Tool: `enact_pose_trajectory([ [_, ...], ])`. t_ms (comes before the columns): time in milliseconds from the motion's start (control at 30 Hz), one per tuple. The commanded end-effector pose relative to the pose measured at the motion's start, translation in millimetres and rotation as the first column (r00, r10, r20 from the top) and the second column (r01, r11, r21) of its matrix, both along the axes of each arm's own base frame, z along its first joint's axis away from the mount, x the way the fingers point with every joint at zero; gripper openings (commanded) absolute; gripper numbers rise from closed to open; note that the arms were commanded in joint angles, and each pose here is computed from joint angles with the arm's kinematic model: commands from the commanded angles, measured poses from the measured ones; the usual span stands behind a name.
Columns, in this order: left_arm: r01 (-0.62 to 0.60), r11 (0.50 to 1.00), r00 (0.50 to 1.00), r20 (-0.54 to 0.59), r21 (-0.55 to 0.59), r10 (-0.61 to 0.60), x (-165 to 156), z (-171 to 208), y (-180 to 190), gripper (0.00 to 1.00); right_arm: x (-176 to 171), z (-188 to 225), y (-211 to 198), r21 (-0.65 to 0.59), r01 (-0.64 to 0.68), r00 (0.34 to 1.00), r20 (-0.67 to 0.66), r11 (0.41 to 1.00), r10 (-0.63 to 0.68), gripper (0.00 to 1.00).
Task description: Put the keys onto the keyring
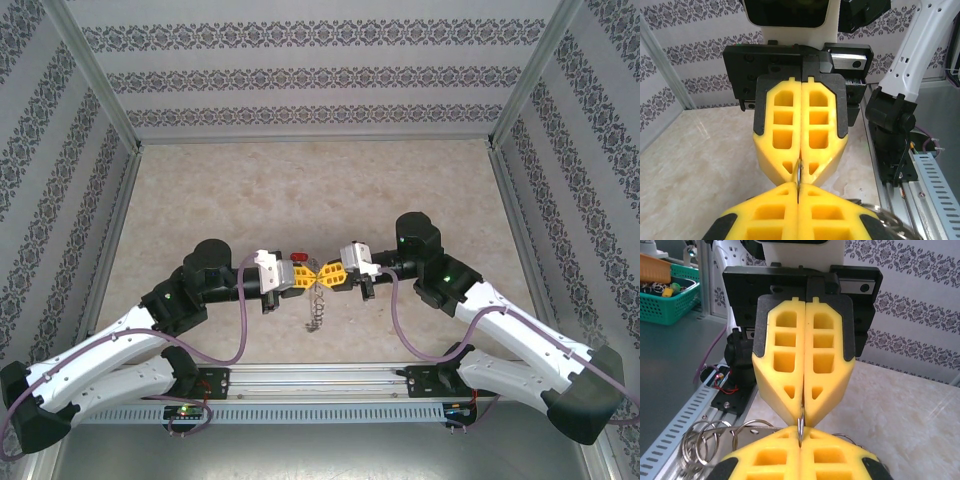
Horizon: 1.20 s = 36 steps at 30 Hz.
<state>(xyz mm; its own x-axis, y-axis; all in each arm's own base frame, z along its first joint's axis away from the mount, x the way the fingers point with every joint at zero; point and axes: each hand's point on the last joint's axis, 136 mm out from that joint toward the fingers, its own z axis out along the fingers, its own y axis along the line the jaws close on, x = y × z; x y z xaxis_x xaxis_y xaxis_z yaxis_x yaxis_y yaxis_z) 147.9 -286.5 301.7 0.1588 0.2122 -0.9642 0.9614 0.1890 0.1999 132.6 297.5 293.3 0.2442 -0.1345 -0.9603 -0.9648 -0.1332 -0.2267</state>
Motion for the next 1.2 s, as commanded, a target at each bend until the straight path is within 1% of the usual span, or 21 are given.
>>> enact_pose_trajectory([
  [0,0.021,1.0,0.999,0.04,-0.019,-0.02,-5,11,-2,0.0,-9,6,5,0.014,-0.035,0.998,0.055,0.999,0.035,0.0],
  [33,0.018,1.0,0.999,0.044,-0.021,-0.017,-5,12,-1,0.0,-7,5,5,0.008,-0.026,0.998,0.056,1.0,0.026,0.0],
  [67,0.012,1.0,0.999,0.048,-0.02,-0.011,-5,11,-1,0.0,-6,4,4,0.003,-0.016,0.998,0.06,1.0,0.016,0.03],
  [133,0.002,1.0,0.998,0.058,-0.022,-0.001,-4,12,2,0.0,-4,1,3,-0.007,0.01,0.998,0.067,1.0,-0.01,0.12],
  [200,-0.007,1.0,0.998,0.062,-0.02,0.008,-4,11,3,0.0,-2,-1,1,-0.019,0.038,0.996,0.078,0.999,-0.036,0.18],
  [367,-0.018,1.0,0.998,0.063,-0.005,0.019,-3,8,5,0.0,3,-2,-4,-0.029,0.104,0.989,0.112,0.994,-0.1,0.2],
  [533,-0.019,1.0,0.998,0.059,0.007,0.018,-2,6,5,0.0,5,-2,-4,-0.033,0.138,0.981,0.142,0.99,-0.132,0.19],
  [700,-0.012,1.0,0.998,0.054,0.013,0.012,-3,4,4,0.0,5,-4,-1,-0.044,0.13,0.982,0.143,0.991,-0.122,0.18],
  [833,-0.014,1.0,0.999,0.05,0.023,0.013,-3,2,4,0.0,7,-7,1,-0.059,0.138,0.981,0.148,0.989,-0.128,0.1],
  [900,-0.014,1.0,0.998,0.054,0.02,0.012,-3,3,5,0.0,8,-7,1,-0.064,0.142,0.98,0.153,0.988,-0.131,0.01],
  [933,-0.012,1.0,0.998,0.054,0.02,0.011,-4,3,5,0.0,8,-7,1,-0.065,0.144,0.979,0.156,0.987,-0.132,0.0],
  [1100,-0.019,1.0,0.998,0.054,0.019,0.018,-3,1,6,0.0,6,-4,1,-0.048,0.137,0.977,0.169,0.989,-0.127,0.0],
  [1167,-0.019,1.0,0.998,0.051,0.007,0.019,-4,0,6,0.12,1,0,2,-0.024,0.105,0.981,0.167,0.994,-0.1,0.0],
])
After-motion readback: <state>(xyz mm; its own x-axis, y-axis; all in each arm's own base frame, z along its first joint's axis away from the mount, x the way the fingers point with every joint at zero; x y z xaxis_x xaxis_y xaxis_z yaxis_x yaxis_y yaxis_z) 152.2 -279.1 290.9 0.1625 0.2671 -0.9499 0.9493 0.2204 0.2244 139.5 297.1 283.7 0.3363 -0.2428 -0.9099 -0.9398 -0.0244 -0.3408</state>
